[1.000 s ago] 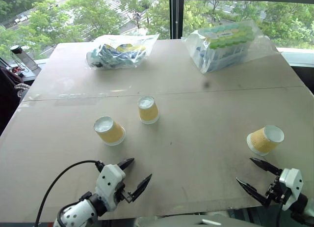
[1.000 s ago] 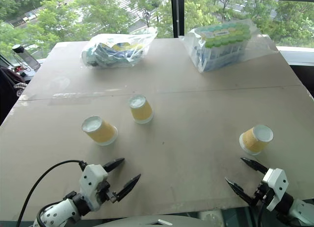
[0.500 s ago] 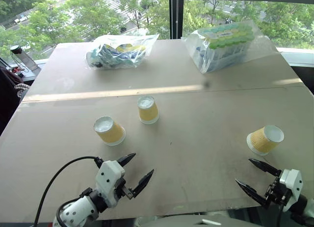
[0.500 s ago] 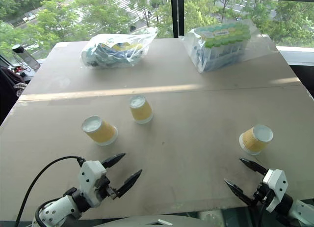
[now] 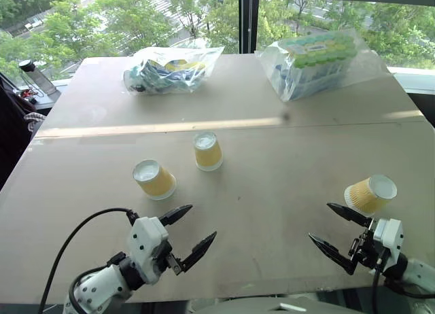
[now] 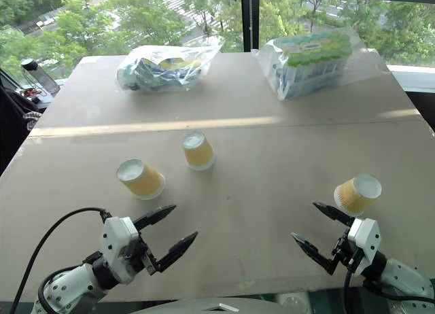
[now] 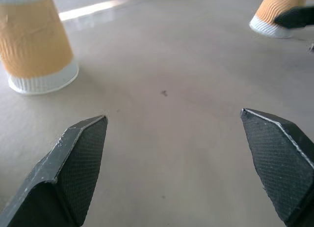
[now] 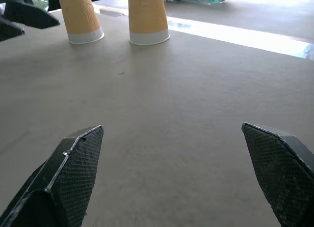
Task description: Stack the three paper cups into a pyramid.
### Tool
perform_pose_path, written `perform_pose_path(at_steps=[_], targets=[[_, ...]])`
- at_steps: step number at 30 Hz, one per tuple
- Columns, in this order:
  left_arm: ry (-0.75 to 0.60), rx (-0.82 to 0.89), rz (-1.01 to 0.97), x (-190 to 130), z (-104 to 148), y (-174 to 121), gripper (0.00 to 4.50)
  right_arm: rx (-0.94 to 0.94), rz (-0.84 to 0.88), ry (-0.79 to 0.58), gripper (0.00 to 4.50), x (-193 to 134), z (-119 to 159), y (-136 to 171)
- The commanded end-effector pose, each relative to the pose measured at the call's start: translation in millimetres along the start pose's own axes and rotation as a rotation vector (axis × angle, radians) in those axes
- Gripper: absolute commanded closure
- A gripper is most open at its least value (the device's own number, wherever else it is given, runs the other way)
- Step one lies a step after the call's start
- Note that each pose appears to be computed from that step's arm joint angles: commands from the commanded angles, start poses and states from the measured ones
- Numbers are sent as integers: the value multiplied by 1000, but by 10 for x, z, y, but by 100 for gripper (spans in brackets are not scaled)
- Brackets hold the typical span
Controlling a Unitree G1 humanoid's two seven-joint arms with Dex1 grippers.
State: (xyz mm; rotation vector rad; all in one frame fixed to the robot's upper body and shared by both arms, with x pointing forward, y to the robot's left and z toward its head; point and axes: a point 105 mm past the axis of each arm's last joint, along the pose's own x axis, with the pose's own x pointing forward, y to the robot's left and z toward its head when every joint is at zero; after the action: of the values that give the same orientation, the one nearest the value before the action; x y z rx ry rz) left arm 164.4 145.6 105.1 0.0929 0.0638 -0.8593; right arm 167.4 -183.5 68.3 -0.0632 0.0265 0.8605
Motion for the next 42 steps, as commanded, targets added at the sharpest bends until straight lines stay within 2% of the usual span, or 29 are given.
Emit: perform_pose_path(at_steps=[1,4,9,15,25,42], targets=[[-72,24,-141,58,270,-126,4,-37,-58,4,0,-172,37,-41],[-122,11,-256,170,465,-160,4,-49,-154,-2,0,-318,56,-73],[-28,59,-389,257,446,-137,4,-54,-347,-54,0,-424,149,-226],[-9,65,-474,339,542,-53,4,-56,-576,-116,0,-412,325,-559],[38,116,-536,307,574,26,4,-26,-678,-143,0,-272,422,-835],[5,139,-523,316,694,12,4,-23,-747,-152,0,-57,446,-1169]])
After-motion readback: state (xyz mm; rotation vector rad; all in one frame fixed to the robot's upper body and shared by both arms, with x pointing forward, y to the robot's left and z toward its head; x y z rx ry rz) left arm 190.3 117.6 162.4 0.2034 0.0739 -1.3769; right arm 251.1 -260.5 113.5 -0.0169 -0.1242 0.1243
